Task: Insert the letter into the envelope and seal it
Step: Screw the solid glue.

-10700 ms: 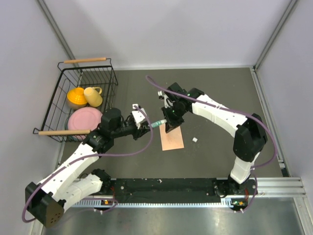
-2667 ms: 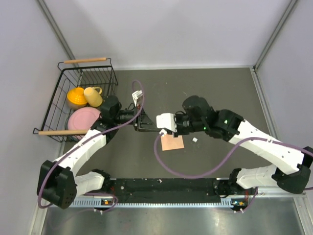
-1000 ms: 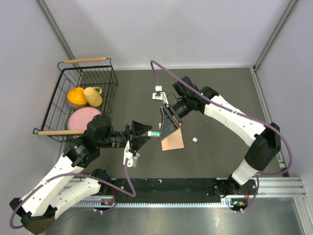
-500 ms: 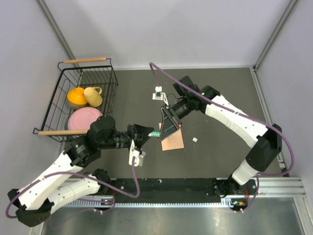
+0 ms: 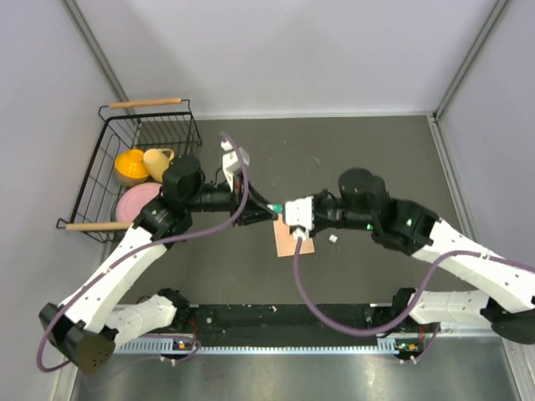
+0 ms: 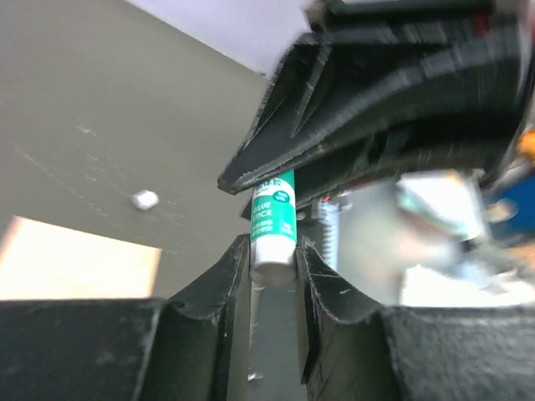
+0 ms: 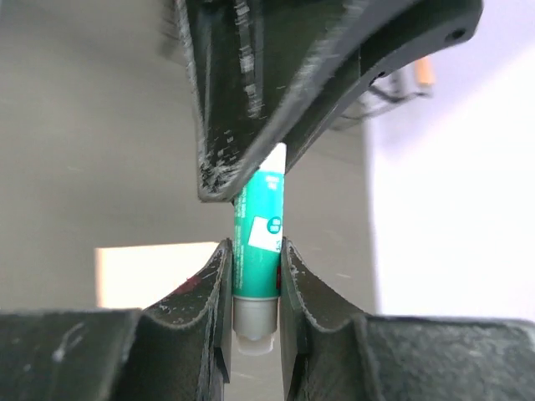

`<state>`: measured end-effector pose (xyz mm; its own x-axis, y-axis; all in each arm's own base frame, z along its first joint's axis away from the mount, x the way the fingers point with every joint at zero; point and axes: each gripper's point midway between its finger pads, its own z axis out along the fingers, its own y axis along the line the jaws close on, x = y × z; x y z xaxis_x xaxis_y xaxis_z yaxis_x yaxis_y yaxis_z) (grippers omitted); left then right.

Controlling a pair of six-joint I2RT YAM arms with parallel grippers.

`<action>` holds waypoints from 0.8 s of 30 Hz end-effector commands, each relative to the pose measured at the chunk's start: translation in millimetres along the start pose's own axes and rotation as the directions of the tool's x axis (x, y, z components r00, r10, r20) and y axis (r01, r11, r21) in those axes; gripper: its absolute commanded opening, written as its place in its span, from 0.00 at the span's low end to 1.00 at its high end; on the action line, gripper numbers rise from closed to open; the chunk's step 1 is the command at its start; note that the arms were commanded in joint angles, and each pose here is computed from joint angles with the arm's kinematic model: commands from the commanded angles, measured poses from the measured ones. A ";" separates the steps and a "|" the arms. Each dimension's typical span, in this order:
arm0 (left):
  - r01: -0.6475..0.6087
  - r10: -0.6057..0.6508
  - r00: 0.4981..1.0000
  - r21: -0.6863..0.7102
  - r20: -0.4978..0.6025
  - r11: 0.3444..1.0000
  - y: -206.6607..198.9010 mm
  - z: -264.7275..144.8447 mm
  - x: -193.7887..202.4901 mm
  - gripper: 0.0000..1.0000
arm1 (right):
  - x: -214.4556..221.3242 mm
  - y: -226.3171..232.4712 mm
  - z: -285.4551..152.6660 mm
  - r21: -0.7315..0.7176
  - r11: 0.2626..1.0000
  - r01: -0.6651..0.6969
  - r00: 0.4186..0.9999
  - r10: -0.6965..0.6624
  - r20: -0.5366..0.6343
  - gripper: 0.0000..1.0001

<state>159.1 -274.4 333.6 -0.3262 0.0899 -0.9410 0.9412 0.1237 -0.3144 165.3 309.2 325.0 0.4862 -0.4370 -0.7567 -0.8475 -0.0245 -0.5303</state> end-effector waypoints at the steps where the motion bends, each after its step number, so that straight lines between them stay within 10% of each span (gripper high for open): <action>1: 0.517 -0.528 0.847 0.134 0.064 0.845 0.6 7.3 -28.8 0.00 | -9.7 -54.1 5.7 0.388 0.782 0.487 0.870 -0.476 -0.132 0.00; 5: 0.745 -0.758 0.648 0.149 0.073 0.651 20.2 5.1 -10.7 0.12 | -15.6 -57.0 -1.7 0.447 0.710 0.543 0.827 -0.544 -0.141 0.00; 7: 0.676 -0.693 0.713 0.160 0.103 0.719 21.7 -1.0 -15.7 0.19 | -12.1 -50.9 -1.8 0.386 0.799 0.461 0.884 -0.453 -0.119 0.00; 11: 0.466 -0.472 0.871 0.071 0.136 0.882 24.7 -22.6 -31.6 0.64 | 0.2 -35.5 -2.3 0.267 0.933 0.242 0.970 -0.240 -0.041 0.00; 15: -0.166 0.180 0.978 -0.133 0.103 0.977 26.4 -53.6 -41.8 0.86 | 18.7 -23.9 -7.5 0.128 0.986 -0.108 0.993 0.112 -0.025 0.00; 19: -0.662 0.668 0.745 -0.142 -0.007 0.736 16.1 -68.9 -23.1 0.84 | 17.6 9.0 6.5 -0.183 0.862 -0.473 0.880 0.473 -0.049 0.00; 20: -0.800 0.803 0.595 -0.118 -0.026 0.588 6.6 -70.1 -20.4 0.83 | 15.0 13.7 7.9 -0.220 0.793 -0.568 0.820 0.567 -0.073 0.00; 24: -0.957 0.951 0.291 -0.022 -0.107 0.290 4.9 -56.5 6.7 0.77 | -13.1 22.5 5.1 -0.442 0.539 -0.717 0.641 0.759 -0.115 0.00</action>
<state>142.5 -210.9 382.1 0.4880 0.0889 -0.8683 0.8545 0.1540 0.4961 203.1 314.2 306.4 0.0418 -0.4288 -0.9024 -0.9927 0.0843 -0.0861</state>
